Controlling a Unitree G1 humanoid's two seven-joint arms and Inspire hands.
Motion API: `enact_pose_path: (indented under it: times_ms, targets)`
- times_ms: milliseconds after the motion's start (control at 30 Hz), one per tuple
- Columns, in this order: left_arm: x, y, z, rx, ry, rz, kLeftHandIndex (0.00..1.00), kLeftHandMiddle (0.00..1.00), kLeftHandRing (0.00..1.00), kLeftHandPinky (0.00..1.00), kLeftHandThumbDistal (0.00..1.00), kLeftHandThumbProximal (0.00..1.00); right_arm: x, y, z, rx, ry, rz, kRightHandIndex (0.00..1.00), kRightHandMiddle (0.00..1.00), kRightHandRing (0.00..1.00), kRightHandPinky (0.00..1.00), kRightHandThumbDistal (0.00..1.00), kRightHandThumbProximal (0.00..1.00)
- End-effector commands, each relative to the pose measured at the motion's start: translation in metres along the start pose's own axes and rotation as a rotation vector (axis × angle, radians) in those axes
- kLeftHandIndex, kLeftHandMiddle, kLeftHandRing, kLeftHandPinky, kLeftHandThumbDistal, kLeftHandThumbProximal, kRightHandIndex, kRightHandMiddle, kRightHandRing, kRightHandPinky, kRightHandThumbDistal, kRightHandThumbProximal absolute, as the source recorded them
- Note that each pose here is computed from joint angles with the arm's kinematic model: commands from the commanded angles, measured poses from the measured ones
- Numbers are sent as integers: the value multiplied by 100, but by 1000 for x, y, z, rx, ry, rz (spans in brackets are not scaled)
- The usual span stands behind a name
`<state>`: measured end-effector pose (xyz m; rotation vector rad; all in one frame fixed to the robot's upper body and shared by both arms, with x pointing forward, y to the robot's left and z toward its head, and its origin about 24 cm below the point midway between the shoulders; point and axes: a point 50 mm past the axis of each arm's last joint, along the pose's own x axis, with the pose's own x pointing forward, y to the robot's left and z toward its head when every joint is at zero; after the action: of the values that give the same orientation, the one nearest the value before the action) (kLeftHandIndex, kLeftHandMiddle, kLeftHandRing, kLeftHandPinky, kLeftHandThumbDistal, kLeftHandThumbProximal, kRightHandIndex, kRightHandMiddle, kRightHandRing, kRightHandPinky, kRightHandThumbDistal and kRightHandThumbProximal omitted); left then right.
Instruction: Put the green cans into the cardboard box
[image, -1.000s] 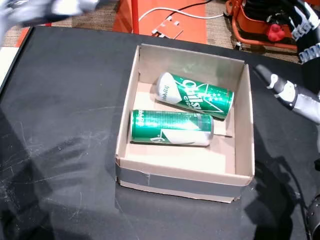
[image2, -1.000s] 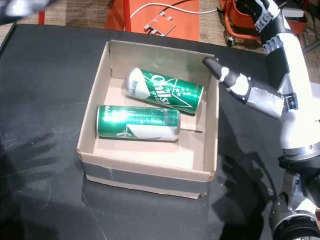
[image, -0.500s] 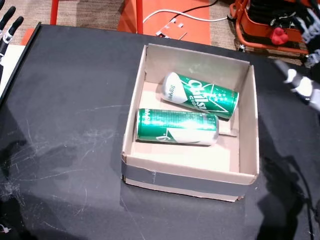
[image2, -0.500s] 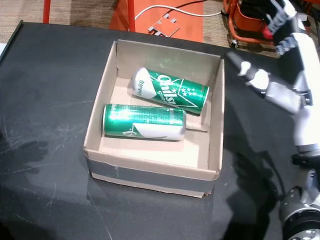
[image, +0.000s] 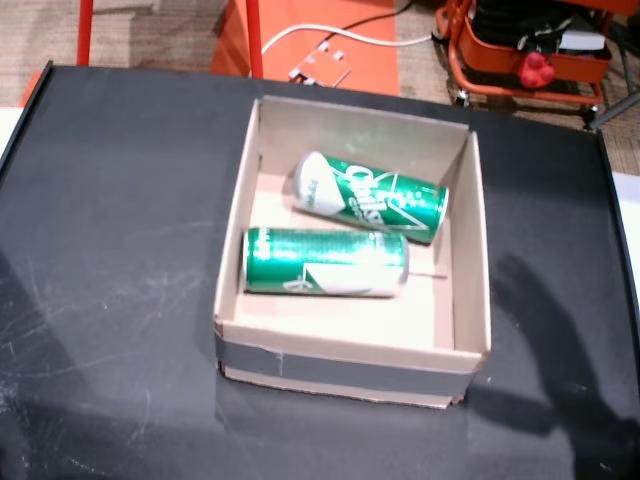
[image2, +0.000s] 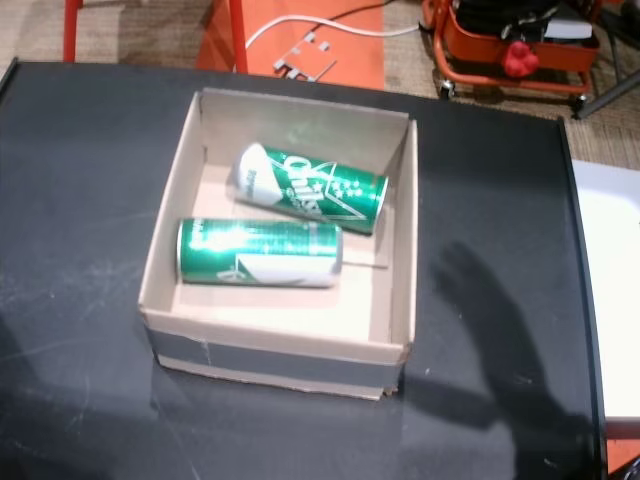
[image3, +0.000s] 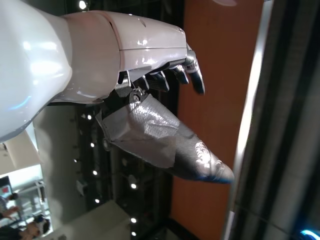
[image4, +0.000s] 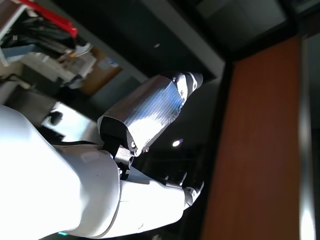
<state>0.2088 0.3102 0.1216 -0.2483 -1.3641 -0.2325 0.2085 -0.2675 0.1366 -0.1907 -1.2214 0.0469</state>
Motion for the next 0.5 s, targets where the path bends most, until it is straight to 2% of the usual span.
enact_pose_path:
  times_ms: [0, 67, 167, 300, 367, 467]
  targets:
    - [2, -3, 8, -66, -31, -10, 85, 85, 87, 75, 100, 34, -2, -3, 10, -14, -48, -22, 100, 97, 94, 96, 100, 57]
    - [2, -3, 13, -87, -53, -18, 87, 86, 88, 76, 100, 37, -5, -3, 17, 3, -73, -53, 100, 96, 93, 95, 100, 56]
    - [2, 0, 16, -92, -55, -12, 86, 87, 89, 75, 100, 29, -8, -3, 24, 41, -80, -90, 99, 95, 93, 96, 100, 53]
    - [1, 0, 10, -71, -24, 15, 85, 88, 91, 76, 100, 33, -7, -2, 22, 70, -74, -90, 98, 95, 94, 97, 100, 52]
    - [1, 1, 6, -90, -5, 9, 87, 88, 91, 79, 100, 33, -6, -2, 20, 86, -66, -84, 98, 96, 95, 99, 100, 53]
    - [1, -1, -3, -106, 23, 18, 85, 87, 91, 80, 100, 40, -4, -2, 14, 86, -46, -88, 99, 96, 94, 98, 100, 57]
